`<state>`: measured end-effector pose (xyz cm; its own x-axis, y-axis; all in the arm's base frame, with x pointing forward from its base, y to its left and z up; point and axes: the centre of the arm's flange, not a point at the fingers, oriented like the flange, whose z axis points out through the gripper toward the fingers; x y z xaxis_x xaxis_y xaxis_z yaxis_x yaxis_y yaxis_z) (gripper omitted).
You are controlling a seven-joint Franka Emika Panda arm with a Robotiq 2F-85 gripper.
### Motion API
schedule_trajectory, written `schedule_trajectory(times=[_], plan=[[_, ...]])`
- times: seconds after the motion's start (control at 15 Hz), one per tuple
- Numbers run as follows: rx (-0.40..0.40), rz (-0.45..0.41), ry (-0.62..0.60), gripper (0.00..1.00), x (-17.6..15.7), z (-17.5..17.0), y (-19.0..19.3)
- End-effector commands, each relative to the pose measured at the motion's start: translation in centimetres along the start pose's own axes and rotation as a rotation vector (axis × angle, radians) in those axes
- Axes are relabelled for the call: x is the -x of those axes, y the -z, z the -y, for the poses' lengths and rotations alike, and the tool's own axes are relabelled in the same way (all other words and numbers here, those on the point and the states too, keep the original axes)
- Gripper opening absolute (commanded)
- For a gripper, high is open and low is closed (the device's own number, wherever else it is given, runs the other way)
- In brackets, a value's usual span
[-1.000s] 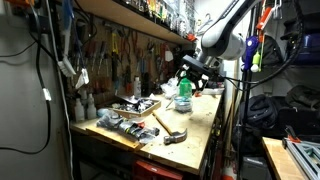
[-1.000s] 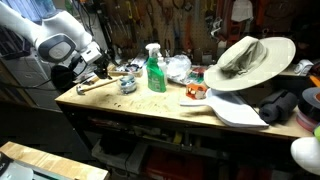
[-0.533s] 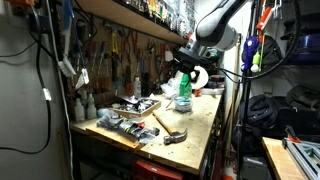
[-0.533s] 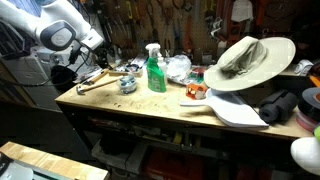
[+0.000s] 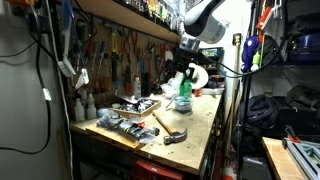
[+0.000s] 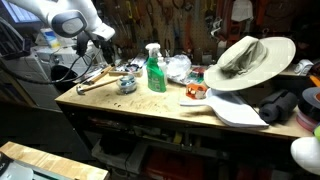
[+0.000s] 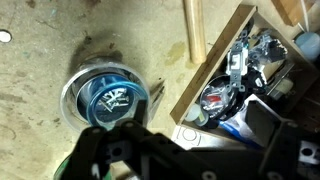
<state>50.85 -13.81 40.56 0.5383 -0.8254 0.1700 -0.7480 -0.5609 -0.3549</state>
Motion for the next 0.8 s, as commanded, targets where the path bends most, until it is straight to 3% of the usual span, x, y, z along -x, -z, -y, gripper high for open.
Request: schedule_trajectory(times=[0.0,0.27,0.73], plan=[[0.002,0.002,0.004,1.0,0.0,0.0,-0.2],[0.045,0.003,0.035,1.0,-0.1,-0.1,-1.3],[0.112,0.093,0.077,1.0,-1.9,-3.0,-4.0]])
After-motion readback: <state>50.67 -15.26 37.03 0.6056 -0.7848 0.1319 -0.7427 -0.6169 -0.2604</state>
